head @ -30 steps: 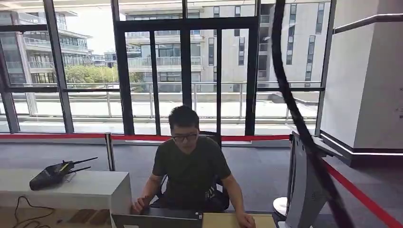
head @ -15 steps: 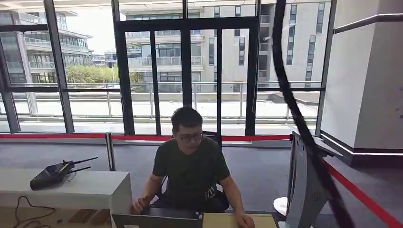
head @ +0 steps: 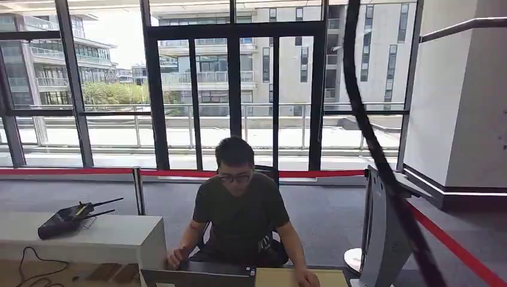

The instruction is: Pass the card to the sensor for recognition and then transmit it.

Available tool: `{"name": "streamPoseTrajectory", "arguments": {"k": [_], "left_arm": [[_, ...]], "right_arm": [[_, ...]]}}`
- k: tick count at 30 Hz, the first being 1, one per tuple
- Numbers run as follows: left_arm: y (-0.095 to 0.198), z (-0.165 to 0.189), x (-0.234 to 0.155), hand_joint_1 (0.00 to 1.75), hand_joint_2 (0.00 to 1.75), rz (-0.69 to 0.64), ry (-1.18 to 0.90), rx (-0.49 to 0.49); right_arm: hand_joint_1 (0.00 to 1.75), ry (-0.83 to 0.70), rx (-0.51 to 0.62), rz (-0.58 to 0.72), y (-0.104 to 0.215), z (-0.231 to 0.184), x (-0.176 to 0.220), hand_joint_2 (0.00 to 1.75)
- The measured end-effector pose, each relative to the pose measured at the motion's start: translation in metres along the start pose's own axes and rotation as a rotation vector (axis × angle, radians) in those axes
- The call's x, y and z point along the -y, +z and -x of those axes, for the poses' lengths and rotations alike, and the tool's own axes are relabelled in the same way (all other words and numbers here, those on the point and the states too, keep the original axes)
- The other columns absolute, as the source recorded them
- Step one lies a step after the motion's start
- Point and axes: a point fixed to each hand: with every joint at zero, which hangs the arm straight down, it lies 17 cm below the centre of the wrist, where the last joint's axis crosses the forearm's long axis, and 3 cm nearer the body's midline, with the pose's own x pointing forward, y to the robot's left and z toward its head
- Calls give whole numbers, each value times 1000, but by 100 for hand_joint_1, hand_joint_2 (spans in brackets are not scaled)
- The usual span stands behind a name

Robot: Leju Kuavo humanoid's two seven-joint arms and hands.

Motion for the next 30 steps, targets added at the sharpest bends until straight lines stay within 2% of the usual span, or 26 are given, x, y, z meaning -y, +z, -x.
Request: {"name": "streamPoseTrajectory", "arguments": {"k": [7, 30], "left_arm": [[0, -1, 0, 0, 0, 1, -2, 4], [0, -2, -1, 0, 0, -2, 3, 10]], "right_arm": [[175, -2, -7, -27, 7, 1, -14, 175], [175, -4, -7, -28, 8, -3, -17, 175]]}}
